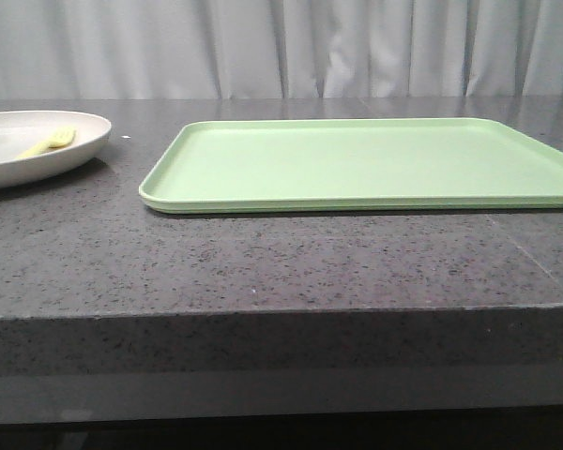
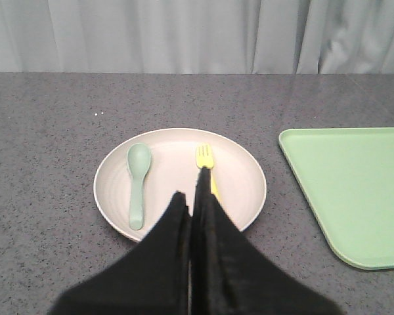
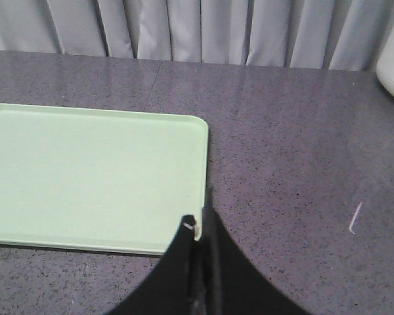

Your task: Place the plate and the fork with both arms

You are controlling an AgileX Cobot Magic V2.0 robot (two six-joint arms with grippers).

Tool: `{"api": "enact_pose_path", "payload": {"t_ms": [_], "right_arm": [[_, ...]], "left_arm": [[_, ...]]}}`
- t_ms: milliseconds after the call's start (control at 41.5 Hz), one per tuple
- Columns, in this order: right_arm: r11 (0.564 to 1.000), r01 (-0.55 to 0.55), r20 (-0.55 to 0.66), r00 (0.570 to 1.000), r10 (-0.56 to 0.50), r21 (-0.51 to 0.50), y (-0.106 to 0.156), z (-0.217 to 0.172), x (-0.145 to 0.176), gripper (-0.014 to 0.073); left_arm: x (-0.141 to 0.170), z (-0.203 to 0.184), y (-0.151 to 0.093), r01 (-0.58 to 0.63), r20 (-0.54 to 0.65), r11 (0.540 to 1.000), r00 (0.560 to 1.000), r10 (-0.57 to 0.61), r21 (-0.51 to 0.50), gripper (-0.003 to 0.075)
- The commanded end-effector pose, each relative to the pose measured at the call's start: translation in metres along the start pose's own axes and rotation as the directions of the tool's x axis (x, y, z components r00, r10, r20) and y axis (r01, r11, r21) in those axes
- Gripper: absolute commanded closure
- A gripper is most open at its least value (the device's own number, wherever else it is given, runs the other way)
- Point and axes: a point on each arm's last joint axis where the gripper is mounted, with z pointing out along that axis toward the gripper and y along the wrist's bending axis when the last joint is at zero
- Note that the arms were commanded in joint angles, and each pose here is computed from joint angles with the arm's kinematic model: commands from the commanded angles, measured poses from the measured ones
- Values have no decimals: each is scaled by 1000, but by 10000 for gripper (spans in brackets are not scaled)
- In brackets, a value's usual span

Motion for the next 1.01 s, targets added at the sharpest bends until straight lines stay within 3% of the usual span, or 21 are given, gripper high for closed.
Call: {"api": "enact_pose_path", "payload": {"t_ms": [0, 193, 265, 313, 458, 554, 988], "right_arm": [[1000, 13, 100, 995, -14, 8, 0, -2, -17, 713], [1000, 13, 103, 995, -14, 8, 0, -3, -18, 710], [1000, 13, 103, 995, -14, 8, 0, -2, -17, 659], [1000, 13, 108, 994, -14, 8, 0, -2, -17, 566], [1000, 15, 99, 995, -16, 10, -1, -2, -17, 176], [1000, 15, 96, 995, -16, 10, -1, -2, -16, 49], [1000, 15, 97, 995, -16, 10, -1, -2, -16, 42]], "left_arm": [[-13, 0, 0, 13, 82, 1000, 997, -13, 4, 738], [-15, -1, 0, 12, 93, 1000, 996, -12, 2, 738], [-15, -1, 0, 25, 100, 1000, 995, -25, 6, 715], [-15, -1, 0, 23, 102, 1000, 994, -23, 5, 649], [-15, -1, 1, -5, 101, 1000, 995, 7, -16, 272], [-15, -1, 1, -6, 101, 1000, 995, 8, -18, 122], [-18, -1, 1, 3, 127, 1000, 992, -1, -13, 111]]}}
